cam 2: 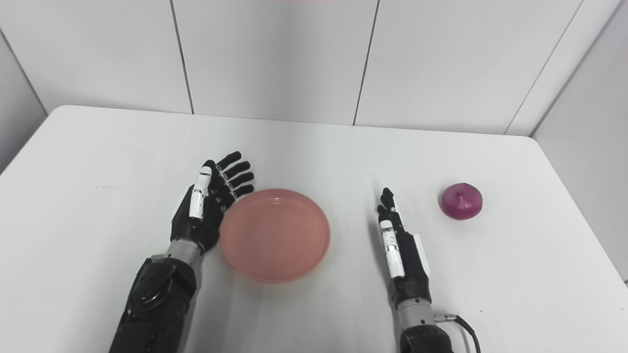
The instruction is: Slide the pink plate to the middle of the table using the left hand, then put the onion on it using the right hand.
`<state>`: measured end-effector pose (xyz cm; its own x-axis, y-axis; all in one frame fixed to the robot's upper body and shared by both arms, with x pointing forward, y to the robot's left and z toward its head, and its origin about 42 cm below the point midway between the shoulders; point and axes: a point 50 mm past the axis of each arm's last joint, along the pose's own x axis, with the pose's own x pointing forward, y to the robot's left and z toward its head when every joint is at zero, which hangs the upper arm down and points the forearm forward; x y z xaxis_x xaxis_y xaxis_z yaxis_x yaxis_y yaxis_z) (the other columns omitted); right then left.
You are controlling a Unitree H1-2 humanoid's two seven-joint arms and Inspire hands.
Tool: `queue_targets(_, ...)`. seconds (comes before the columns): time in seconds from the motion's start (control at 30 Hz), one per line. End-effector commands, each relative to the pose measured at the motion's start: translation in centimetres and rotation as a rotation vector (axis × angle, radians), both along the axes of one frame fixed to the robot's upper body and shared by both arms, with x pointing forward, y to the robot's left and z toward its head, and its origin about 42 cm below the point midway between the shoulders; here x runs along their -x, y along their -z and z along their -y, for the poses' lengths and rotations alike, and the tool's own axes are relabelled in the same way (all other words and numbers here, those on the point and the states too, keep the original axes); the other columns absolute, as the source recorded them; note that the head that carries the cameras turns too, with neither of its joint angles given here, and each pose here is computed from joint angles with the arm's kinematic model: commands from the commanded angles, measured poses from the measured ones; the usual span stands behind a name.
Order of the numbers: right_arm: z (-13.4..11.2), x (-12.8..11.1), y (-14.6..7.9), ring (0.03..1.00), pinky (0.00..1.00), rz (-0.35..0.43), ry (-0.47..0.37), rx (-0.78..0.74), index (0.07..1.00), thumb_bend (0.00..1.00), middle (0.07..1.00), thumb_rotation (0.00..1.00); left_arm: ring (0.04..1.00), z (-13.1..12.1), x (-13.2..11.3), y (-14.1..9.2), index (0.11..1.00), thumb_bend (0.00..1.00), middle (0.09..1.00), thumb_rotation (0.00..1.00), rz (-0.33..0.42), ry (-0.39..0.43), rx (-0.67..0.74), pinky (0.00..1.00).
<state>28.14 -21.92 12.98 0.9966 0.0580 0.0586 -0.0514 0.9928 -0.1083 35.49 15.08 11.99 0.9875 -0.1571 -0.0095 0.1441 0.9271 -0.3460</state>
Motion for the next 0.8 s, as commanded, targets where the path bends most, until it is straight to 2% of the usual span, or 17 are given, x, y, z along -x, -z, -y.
queue_targets(0.0,0.4,-1.2,-2.2,0.964,1.0,0.08,-0.003,0.045,0.993,0.3,0.979,1.0,0.761,-0.3,-0.2,0.2,0.759,0.39,0.772,1.0,-0.011,-0.005,0.0,0.73)
queue_targets(0.2,1.0,-1.9,-4.2,0.956,0.96,0.121,0.007,0.108,0.973,0.37,0.969,1.0,0.764,-0.4,-0.3,0.4,0.761,0.39,0.774,1.0,-0.012,-0.003,0.004,0.74)
queue_targets(0.37,1.6,-2.2,-5.8,0.957,0.95,0.138,0.019,0.15,0.983,0.38,0.975,0.99,0.764,-0.4,-0.3,0.4,0.759,0.39,0.774,1.0,-0.011,-0.003,0.002,0.73)
queue_targets(0.43,1.9,-2.3,-6.3,0.969,0.97,0.146,0.024,0.168,0.99,0.38,0.983,0.93,0.764,-0.5,-0.3,0.6,0.76,0.39,0.773,1.0,-0.012,-0.001,0.0,0.73)
queue_targets(0.5,2.1,-2.3,-6.9,0.989,0.95,0.145,0.036,0.185,0.975,0.39,0.982,0.8,0.763,-0.5,-0.3,0.5,0.761,0.38,0.774,1.0,-0.013,-0.001,-0.005,0.73)
queue_targets(0.57,2.3,-2.3,-7.3,0.996,0.95,0.135,0.054,0.211,0.974,0.38,0.984,0.78,0.762,-0.5,-0.3,0.4,0.761,0.38,0.774,1.0,-0.014,-0.002,-0.004,0.73)
queue_targets(0.6,2.3,-2.4,-7.5,0.999,0.97,0.129,0.066,0.227,0.958,0.41,0.977,0.73,0.763,-0.4,-0.3,0.4,0.761,0.38,0.773,1.0,-0.015,-0.002,-0.002,0.73)
queue_targets(0.7,2.8,-2.6,-8.5,1.0,1.0,0.167,0.065,0.277,0.957,0.39,0.969,0.65,0.764,-0.5,-0.3,0.6,0.761,0.38,0.774,1.0,-0.015,0.001,-0.002,0.73)
queue_targets(0.77,3.1,-2.7,-9.0,0.941,0.91,0.195,0.067,0.311,0.954,0.38,0.952,0.6,0.765,-0.5,-0.3,0.7,0.761,0.39,0.774,1.0,-0.016,0.004,0.001,0.73)
